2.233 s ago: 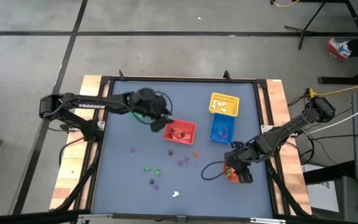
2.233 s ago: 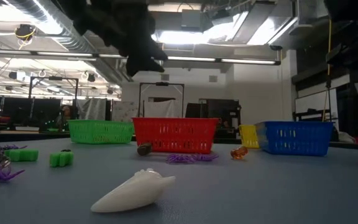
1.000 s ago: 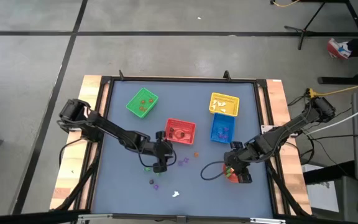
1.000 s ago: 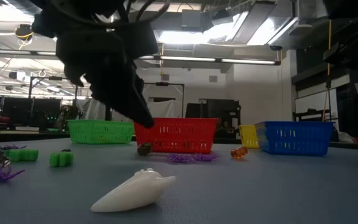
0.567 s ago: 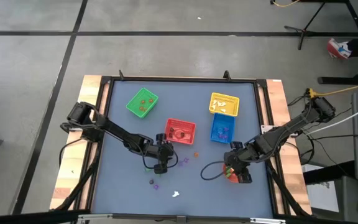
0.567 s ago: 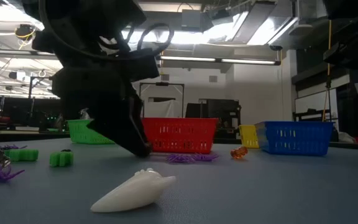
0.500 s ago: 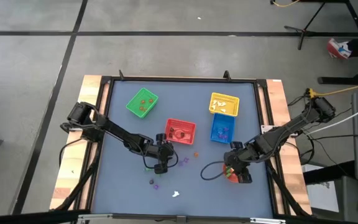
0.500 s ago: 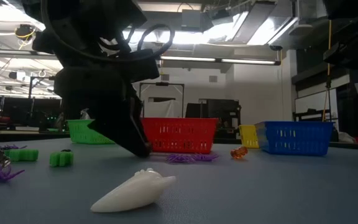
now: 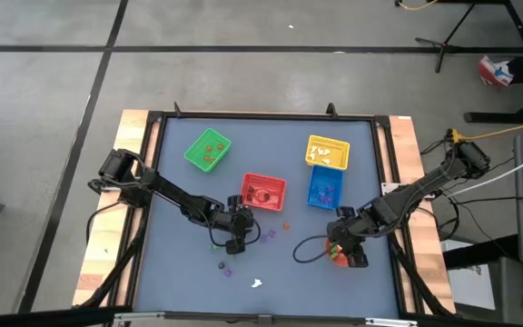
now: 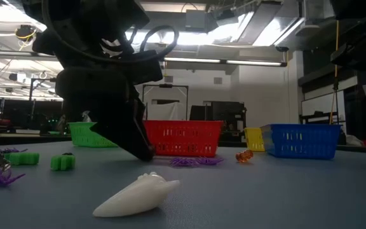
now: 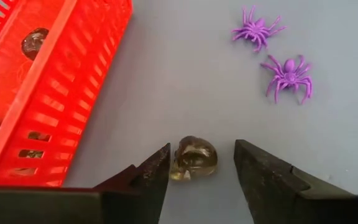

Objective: Sort Halloween decoration
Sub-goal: Put the black skull toy into the red bin

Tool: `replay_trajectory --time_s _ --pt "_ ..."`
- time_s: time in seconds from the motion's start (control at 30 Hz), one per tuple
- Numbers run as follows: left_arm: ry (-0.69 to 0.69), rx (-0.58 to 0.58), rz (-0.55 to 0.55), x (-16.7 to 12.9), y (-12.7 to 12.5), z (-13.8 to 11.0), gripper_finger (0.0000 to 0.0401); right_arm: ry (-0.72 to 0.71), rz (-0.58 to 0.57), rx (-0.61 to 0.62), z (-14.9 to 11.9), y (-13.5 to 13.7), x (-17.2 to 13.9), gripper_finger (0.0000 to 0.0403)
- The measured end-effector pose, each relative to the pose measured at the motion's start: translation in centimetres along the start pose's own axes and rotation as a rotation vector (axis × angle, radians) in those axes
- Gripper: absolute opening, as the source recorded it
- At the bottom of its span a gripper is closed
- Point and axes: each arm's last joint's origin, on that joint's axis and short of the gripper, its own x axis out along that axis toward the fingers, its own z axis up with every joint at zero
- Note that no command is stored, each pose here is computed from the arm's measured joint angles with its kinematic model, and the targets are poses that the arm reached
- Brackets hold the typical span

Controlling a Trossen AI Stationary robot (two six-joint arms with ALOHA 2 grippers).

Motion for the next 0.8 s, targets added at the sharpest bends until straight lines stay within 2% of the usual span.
replay_trajectory --time_s 0.3,0.8 --pt "0.002 0.001 -0.005 0.02 -0.03 -0.03 0.0125 0.000 0.000 0.000 0.01 0.00 -0.01 0.0209" --pt "0.003 0.002 0.003 0.02 0.01 -0.07 0.0087 0.000 0.000 0.000 0.01 0.00 -0.01 0.0209"
